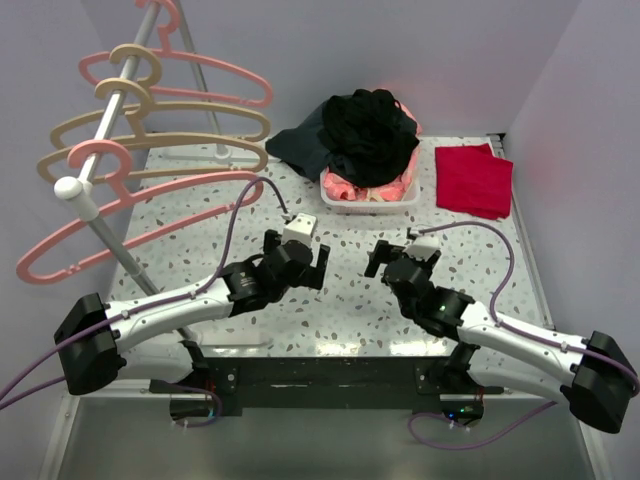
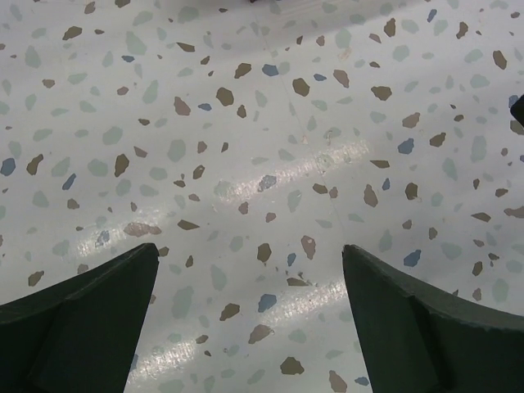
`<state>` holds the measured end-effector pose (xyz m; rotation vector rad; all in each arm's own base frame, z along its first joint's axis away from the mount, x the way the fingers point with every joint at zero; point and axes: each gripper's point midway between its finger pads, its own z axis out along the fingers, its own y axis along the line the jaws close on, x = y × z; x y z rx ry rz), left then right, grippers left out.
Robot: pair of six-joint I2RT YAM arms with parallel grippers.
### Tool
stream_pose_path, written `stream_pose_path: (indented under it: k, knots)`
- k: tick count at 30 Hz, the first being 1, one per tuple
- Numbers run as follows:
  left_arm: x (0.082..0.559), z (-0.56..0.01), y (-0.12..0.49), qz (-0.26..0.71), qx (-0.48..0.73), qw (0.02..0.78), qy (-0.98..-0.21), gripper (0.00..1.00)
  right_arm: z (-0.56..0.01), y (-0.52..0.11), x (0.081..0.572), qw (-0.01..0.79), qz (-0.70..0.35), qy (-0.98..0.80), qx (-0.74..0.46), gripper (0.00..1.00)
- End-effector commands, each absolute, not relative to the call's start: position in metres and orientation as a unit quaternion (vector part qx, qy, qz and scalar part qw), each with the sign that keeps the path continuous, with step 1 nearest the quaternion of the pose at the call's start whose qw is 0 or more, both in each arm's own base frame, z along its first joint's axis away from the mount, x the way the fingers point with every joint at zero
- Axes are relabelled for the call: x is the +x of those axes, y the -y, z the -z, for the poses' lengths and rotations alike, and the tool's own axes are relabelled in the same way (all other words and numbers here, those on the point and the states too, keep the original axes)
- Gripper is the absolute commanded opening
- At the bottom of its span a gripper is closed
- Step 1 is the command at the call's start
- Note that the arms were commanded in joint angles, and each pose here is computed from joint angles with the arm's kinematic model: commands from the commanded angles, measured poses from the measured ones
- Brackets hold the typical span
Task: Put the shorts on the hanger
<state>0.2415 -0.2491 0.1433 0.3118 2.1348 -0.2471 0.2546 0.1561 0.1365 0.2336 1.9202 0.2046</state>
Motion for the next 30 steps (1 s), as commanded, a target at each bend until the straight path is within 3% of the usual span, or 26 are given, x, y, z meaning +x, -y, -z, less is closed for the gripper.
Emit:
stream_pose_path:
  k: [1, 17, 21, 30]
  knots:
    - [0.241, -0.172, 0.271, 0.151, 0.167, 0.486, -0.845, 1.00, -0.170, -0.152, 0.263, 0.580, -0.071, -0.803, 0.116, 0.99]
    - [0.237, -0.183, 0.278, 0.173, 0.180, 0.481, -0.840, 1.00, -0.201, -0.181, 0.288, 0.559, -0.071, -0.825, 0.049, 0.99]
    - [0.237, -0.184, 0.279, 0.175, 0.181, 0.481, -0.840, 1.00, -0.216, -0.179, 0.334, 0.530, -0.129, -0.836, 0.070, 0.99]
    - [0.233, -0.185, 0.284, 0.189, 0.182, 0.474, -0.840, 1.00, -0.242, -0.168, 0.452, 0.534, -0.122, -0.831, 0.100, 0.99]
